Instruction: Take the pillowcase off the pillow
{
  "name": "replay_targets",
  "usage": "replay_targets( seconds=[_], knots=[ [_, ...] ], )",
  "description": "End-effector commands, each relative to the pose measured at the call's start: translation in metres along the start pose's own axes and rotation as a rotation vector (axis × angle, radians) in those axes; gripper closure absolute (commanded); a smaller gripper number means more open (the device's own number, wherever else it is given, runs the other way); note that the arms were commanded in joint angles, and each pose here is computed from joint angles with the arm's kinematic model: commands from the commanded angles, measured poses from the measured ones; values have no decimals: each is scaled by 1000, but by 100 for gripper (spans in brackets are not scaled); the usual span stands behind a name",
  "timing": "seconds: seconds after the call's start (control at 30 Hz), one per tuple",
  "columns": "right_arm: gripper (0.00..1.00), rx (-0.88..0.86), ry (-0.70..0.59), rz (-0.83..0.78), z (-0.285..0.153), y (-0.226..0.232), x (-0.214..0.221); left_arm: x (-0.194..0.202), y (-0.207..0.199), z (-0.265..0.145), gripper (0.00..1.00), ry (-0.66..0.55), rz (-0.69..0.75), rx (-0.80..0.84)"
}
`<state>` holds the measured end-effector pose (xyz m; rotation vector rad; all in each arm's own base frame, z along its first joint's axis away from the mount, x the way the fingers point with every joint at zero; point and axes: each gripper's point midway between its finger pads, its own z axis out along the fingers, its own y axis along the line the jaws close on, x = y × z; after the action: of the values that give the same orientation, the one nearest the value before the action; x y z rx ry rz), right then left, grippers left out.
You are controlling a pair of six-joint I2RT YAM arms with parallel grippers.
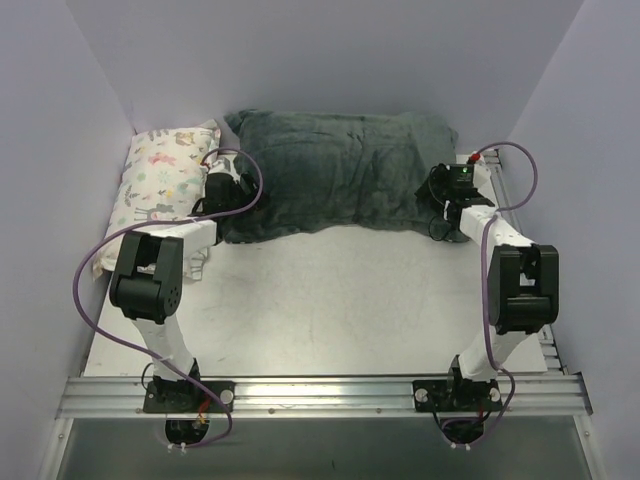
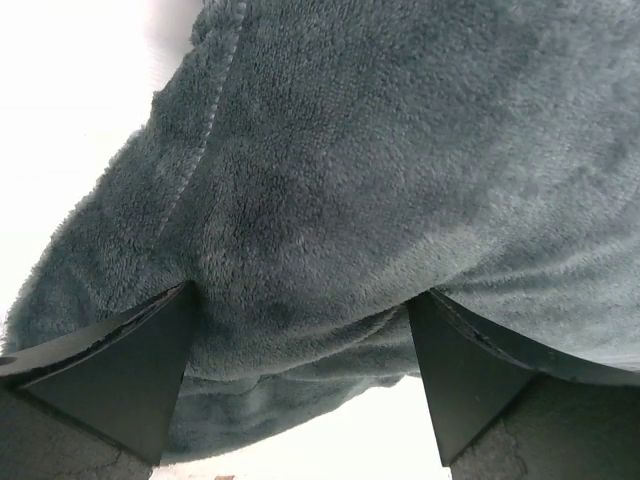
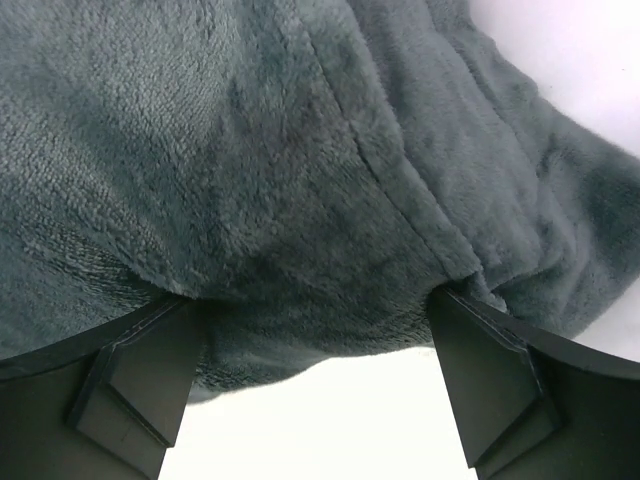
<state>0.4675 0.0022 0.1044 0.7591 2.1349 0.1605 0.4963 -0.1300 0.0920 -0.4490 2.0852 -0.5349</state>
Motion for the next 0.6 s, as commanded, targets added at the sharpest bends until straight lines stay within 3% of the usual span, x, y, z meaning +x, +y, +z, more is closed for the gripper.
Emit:
replay_targets(
  seconds=[0.0, 0.07, 0.13, 0.17, 0.2, 0.27, 0.3, 0.37, 0.57],
  knots=[
    [5, 13, -85, -46, 9, 9, -16, -24, -25, 6, 7, -69, -22, 78],
    [12, 7, -79, -56, 11, 14, -14, -23, -24, 9, 14, -71, -32, 68],
    [19, -7, -76, -68, 12, 23, -13, -22, -25, 9, 36, -71, -35, 65],
    [32, 15, -72, -79, 10, 20, -12, -22, -27, 9, 44, -71, -28, 65],
    [45, 14, -81, -80, 7, 24, -17, -26, -29, 8, 67, -77, -27, 65],
    [70, 23, -74, -76, 1, 25, -19, -30, -30, 1, 89, -73, -13, 43],
    [89, 18, -83, -70, -5, 27, -24, -37, -26, -2, 97, -90, -9, 11],
    [100, 14, -81, -66, -15, 30, -30, -54, -31, -17, 100, -110, 9, -12],
    [100, -54, -53, -46, -66, 44, -32, -101, -35, -94, 100, -172, 21, -142]
  ],
)
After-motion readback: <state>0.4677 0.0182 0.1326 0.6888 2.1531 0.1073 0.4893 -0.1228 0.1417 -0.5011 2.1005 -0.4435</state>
